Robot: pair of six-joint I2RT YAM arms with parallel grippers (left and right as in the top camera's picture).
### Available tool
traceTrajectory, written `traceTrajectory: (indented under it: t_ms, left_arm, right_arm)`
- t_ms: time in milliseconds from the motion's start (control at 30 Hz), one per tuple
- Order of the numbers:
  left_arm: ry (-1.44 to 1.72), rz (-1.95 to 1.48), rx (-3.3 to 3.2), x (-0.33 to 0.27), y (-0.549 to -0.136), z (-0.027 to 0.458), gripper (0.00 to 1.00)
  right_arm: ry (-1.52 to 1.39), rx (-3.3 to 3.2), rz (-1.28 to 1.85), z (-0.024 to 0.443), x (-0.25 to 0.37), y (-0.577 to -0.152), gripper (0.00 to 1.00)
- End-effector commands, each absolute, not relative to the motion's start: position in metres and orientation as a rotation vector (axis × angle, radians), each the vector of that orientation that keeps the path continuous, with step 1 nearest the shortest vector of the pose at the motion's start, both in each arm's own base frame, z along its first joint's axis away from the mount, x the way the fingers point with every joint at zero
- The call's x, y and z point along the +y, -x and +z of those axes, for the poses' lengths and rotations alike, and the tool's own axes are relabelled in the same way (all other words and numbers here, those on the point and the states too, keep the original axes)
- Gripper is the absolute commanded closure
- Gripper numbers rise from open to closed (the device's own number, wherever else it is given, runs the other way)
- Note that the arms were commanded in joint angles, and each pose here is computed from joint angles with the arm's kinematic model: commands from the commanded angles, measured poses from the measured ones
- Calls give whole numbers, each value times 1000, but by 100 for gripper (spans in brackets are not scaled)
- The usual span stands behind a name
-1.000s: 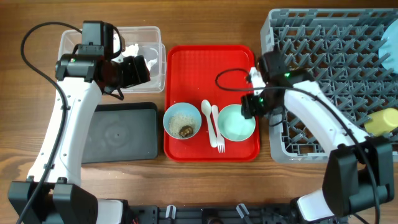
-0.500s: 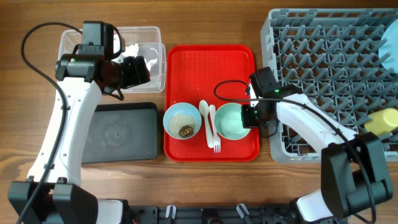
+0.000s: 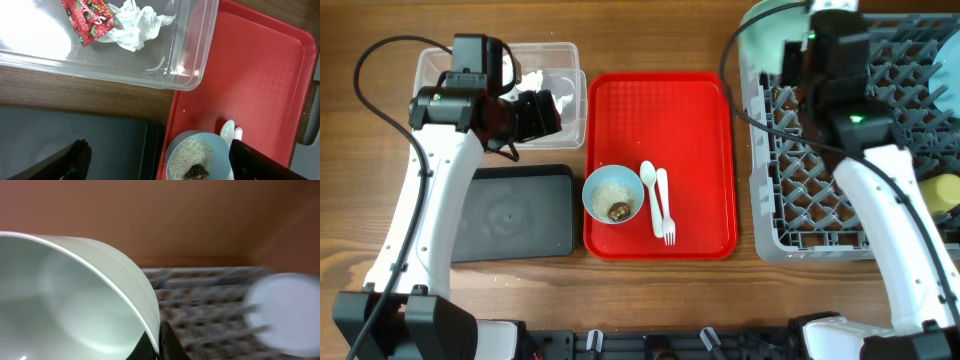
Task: Sort waste into correct bins and load items into the dishwasher rack
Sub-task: 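Carry the green bowl into the rack and release it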
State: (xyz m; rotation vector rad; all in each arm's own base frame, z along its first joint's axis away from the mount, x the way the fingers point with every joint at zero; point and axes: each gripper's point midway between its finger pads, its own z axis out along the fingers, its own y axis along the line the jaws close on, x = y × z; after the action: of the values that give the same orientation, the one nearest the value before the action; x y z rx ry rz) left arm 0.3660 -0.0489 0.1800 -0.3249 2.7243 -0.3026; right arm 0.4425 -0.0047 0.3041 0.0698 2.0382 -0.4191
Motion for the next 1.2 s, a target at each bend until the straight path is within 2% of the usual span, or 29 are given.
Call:
traceTrajectory:
  t_ms: [0,67,400,600,733,900,1033,1167]
  left_arm:
    - [330,-294,2702,-46,-365,187,10]
    - [330,-294,2702,-46,-365,187,10]
    - [330,-294,2702,-46,-365,187,10]
    - [330,-294,2702,-46,-365,187,10]
    - [330,-294,2702,-46,-365,187,10]
    - [330,-294,2702,-46,-365,187,11]
    - [331,-293,2706,-46,-364,187,10]
    - [334,-290,2721,-46,-361,185,10]
  right_arm:
    - [-154,2010,-708,317,-56,-430,96]
    - [-134,2020,-753,317,-65,-429,96]
    - [-438,1978,-1046,328,-162,-390,95]
    - [-536,1908,-1119,343,-206,-377,96]
    - [-294,1928,-1215,350,-220,-400,96]
    - [-164,1907,-1451,341,-255,-426,96]
    - [-192,1886,-1639,317,-283,-439,96]
    - [-113,1961,-1695,271,-295,-457,96]
